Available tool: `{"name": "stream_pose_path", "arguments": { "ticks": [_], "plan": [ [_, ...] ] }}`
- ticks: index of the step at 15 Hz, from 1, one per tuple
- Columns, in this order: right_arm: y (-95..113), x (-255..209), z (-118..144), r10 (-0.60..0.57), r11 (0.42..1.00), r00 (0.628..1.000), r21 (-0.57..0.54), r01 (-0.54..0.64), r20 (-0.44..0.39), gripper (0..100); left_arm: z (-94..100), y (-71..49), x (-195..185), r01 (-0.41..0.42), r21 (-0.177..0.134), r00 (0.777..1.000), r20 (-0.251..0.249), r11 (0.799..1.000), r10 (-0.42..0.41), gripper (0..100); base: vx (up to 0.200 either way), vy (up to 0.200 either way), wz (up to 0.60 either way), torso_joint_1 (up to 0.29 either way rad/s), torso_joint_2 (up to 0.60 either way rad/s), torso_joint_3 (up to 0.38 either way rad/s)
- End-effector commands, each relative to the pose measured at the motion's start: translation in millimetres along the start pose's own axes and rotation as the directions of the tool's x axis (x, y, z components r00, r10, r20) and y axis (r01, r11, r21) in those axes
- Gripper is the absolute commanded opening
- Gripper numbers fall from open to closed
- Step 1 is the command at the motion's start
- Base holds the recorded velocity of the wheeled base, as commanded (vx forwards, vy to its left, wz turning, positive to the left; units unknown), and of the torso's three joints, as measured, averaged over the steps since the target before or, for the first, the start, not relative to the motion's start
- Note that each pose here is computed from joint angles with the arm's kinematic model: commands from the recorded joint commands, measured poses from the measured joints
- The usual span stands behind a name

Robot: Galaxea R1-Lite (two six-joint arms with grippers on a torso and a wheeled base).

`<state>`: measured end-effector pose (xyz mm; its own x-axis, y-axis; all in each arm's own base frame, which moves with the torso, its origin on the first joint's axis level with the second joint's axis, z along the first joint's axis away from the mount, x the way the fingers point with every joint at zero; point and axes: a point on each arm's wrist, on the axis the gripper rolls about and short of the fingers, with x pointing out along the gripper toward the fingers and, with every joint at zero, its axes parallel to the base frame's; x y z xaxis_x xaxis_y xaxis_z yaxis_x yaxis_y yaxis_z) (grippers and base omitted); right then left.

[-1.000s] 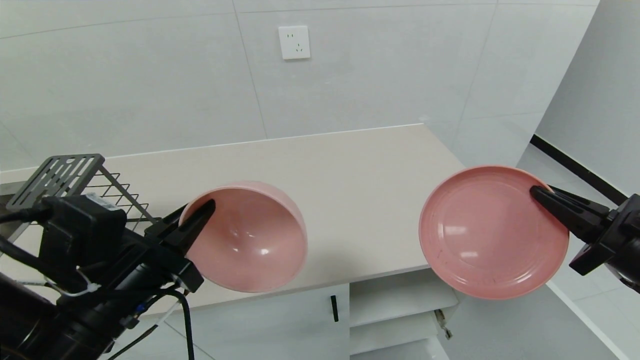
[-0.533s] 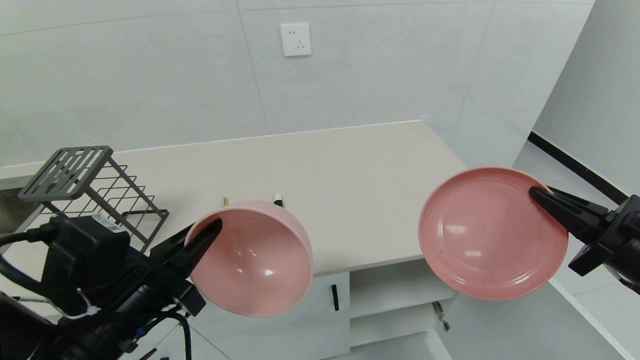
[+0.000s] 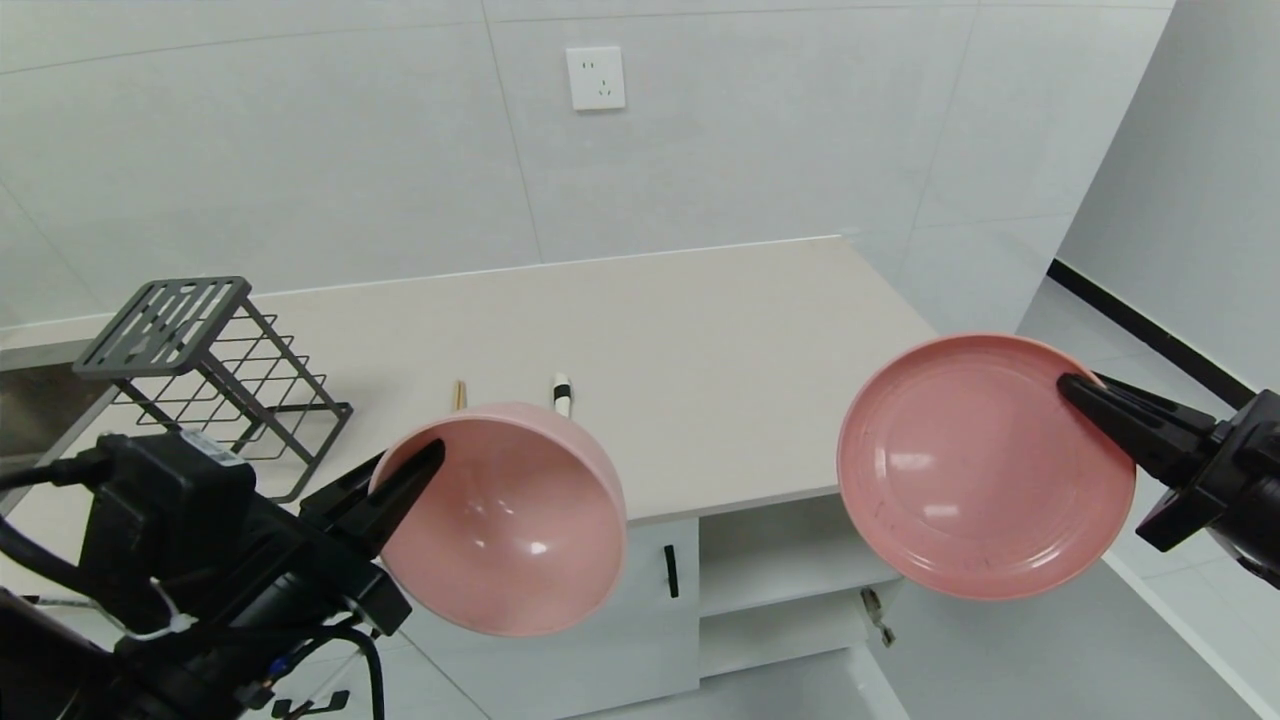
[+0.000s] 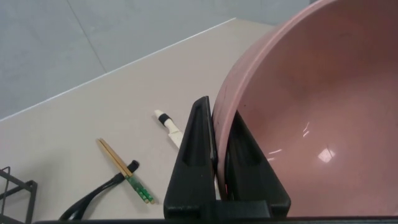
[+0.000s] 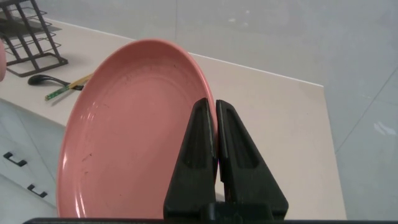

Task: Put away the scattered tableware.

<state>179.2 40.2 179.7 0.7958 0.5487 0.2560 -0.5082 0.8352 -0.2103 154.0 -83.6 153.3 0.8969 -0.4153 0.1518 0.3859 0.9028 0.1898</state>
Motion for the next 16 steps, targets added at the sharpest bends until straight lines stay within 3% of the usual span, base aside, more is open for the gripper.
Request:
{"name": "stream_pose_path", "arguments": {
  "ticks": [1,4,16],
  "plan": [
    [0.2,-0.2,-0.4,0.001,1.0,1.0,0.001,-0.001,-0.001,0,-0.5,0.0,-0.8,0.0,-0.009,1.0,-0.002,1.0,0.0,0,0.0,0.0,0.0,0.0,0.0,0.0],
    [0.7,-1.1,-0.8,0.001,1.0,1.0,0.004,-0.001,-0.004,0,-6.2,-0.6,-10.0,0.011,-0.012,0.999,-0.034,1.0,-0.011,0,0.0,0.0,0.0,-0.037,0.09,0.043],
    [1.9,-3.2,-3.4,0.003,1.0,1.0,0.009,-0.002,-0.018,0,-10.5,-1.4,-11.3,0.016,-0.012,0.998,-0.058,1.0,-0.016,0,0.0,0.0,0.05,-0.143,0.31,0.166]
  ]
}}
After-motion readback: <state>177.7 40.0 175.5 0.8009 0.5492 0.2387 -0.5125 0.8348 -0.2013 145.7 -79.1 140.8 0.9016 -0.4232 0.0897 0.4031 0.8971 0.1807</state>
